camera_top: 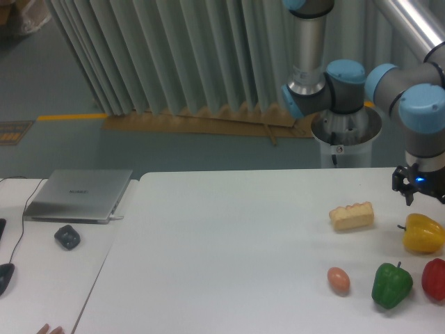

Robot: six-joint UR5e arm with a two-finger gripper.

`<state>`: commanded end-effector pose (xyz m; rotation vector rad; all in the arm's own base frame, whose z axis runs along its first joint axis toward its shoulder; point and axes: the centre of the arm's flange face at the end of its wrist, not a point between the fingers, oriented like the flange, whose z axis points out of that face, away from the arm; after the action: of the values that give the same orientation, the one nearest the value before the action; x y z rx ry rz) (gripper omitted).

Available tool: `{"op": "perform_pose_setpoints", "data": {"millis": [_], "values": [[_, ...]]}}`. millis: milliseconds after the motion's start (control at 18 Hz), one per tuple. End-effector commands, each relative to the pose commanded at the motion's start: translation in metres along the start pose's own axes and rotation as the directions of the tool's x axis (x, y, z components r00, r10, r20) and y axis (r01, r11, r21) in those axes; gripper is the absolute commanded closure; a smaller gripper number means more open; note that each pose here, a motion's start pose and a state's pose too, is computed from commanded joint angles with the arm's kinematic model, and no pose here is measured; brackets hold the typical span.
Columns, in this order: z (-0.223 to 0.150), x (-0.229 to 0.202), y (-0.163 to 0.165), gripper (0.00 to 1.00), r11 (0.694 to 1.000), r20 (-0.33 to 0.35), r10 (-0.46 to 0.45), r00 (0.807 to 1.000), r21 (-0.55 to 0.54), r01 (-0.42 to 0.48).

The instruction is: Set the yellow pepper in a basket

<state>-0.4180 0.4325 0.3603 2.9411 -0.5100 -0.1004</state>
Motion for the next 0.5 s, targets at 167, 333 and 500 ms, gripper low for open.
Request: {"op": "perform_pose_setpoints", "data": {"millis": [167,333,500], "values": [[0.001,0.002,-0.003,0.0,0.987,-0.022,0.137,0.99,0.082,-0.135],[0.015,-0.004,0.03,0.0,0.945,-0.09,0.319,0.943,0.107,-0.309],[0.031,-0.013,0.073,0.0,0.93,-0.129,0.361,0.924,0.12,-0.346]]}}
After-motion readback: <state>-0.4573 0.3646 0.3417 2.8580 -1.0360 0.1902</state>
